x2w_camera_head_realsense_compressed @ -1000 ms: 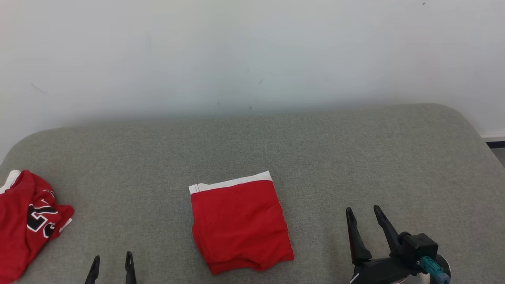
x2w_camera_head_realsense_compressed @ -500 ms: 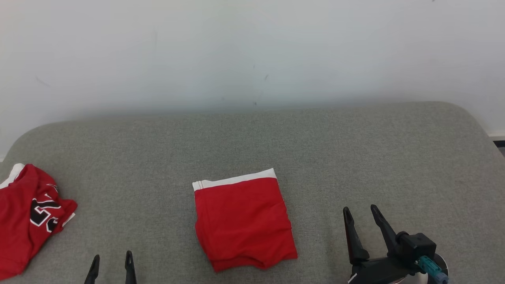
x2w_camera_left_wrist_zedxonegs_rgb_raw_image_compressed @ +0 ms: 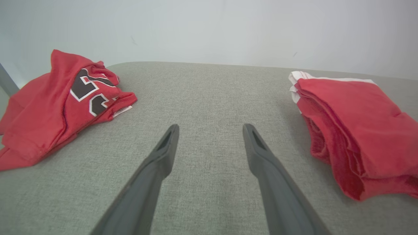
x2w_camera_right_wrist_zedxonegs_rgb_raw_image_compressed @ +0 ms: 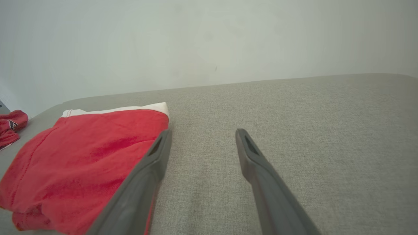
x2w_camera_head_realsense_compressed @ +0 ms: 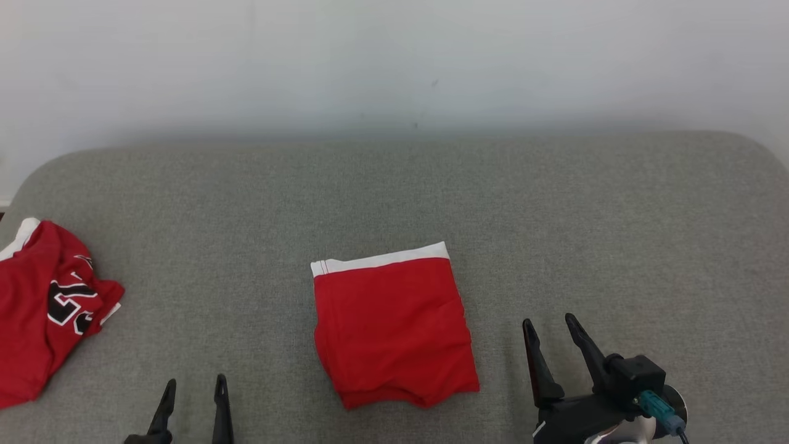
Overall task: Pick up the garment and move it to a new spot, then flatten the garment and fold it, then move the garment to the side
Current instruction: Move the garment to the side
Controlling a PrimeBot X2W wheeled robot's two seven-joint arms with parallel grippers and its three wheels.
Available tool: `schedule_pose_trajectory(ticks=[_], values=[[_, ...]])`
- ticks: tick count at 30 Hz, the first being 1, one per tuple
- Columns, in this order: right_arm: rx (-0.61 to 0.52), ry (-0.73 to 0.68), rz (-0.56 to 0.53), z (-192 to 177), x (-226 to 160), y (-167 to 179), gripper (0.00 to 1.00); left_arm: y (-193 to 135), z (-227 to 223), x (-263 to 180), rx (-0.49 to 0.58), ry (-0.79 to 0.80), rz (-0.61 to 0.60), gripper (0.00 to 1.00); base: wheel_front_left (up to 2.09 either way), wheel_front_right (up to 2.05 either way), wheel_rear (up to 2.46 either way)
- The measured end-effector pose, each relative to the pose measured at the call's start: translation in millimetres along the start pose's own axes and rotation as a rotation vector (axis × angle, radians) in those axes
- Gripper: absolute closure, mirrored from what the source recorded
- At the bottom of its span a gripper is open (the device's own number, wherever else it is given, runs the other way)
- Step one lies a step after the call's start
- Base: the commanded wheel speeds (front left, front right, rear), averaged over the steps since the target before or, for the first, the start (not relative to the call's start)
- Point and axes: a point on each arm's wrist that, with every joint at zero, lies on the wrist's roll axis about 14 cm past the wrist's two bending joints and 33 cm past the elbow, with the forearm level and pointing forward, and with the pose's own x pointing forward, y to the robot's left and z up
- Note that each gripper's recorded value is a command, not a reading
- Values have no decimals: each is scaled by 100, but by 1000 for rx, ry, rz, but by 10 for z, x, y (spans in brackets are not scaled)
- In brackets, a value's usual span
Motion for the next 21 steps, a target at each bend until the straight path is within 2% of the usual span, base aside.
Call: schedule_pose_trajectory(ticks=[10,21], values=[[-3,89,73,-312,365,177,0,-88,-93,236,-22,30,-8,0,0,0,0],[12,167,192,-641,688,544,0,-47,-234,339,-24,72,20,0,0,0,0]])
